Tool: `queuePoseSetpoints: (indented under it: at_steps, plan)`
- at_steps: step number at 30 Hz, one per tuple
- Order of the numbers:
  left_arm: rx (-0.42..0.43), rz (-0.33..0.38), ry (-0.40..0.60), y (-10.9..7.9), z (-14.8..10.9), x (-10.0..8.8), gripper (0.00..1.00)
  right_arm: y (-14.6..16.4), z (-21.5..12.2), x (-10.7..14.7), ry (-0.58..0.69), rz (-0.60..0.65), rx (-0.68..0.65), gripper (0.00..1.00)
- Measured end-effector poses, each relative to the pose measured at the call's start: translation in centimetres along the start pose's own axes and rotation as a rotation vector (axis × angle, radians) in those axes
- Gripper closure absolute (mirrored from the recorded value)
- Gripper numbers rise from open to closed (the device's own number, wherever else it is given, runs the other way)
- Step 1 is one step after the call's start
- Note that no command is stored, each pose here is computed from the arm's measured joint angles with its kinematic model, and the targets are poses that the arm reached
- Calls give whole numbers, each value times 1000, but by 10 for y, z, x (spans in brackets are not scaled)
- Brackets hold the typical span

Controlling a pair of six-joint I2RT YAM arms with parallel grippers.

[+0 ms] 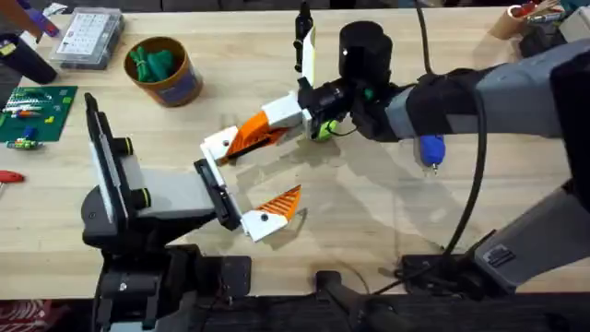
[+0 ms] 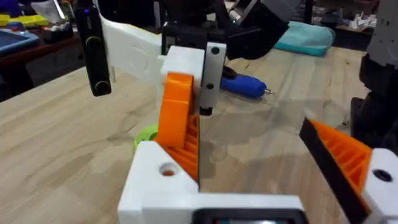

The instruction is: Pick up the gripper from the table and insert it into the empty holder that is missing its gripper. Then pick up a screw, insert it into the mounting hole, and use the screwdriver to tighten it. Finally, clean up the table by picking up the vegetable and placing it into the bucket.

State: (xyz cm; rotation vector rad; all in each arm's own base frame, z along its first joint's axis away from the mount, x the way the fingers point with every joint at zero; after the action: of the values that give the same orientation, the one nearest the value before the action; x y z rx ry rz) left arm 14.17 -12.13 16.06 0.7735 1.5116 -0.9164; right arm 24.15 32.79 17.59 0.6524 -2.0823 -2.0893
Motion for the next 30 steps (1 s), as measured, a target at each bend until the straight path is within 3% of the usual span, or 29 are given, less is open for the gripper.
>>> queuePoseSetpoints:
  at_steps: [16, 17, 22, 23, 30]
  plan:
    - [1, 0, 0, 0, 0, 0, 15, 0, 0, 0, 1, -3, 0, 979]
    - [3, 0, 0, 0, 0, 0, 14, 0, 0, 0, 3, -1, -1, 895]
    - [54, -5, 6, -8, 1, 1, 14, 4, 9, 5, 34, -16, -12, 147]
    - [60, -6, 7, -9, 1, 1, 15, 5, 11, 6, 40, -19, -14, 46]
    - [76, -7, 8, -11, 1, 2, 14, 6, 11, 6, 44, -24, -16, 6]
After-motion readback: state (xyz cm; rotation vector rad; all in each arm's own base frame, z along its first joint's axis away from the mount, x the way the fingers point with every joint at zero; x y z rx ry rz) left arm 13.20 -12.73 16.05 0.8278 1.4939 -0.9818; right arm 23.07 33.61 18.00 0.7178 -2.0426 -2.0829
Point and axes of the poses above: each hand's point on the last joint's axis, 136 mm out from that joint toward the fingers, its own z axis out along the fingers, its own y axis along the line the jaws close on, x = y × z, the point moved 3 cm from there along -z, back along the fingers, and after that the axes turned 6 degrees about -z, right-handed, at the moved point
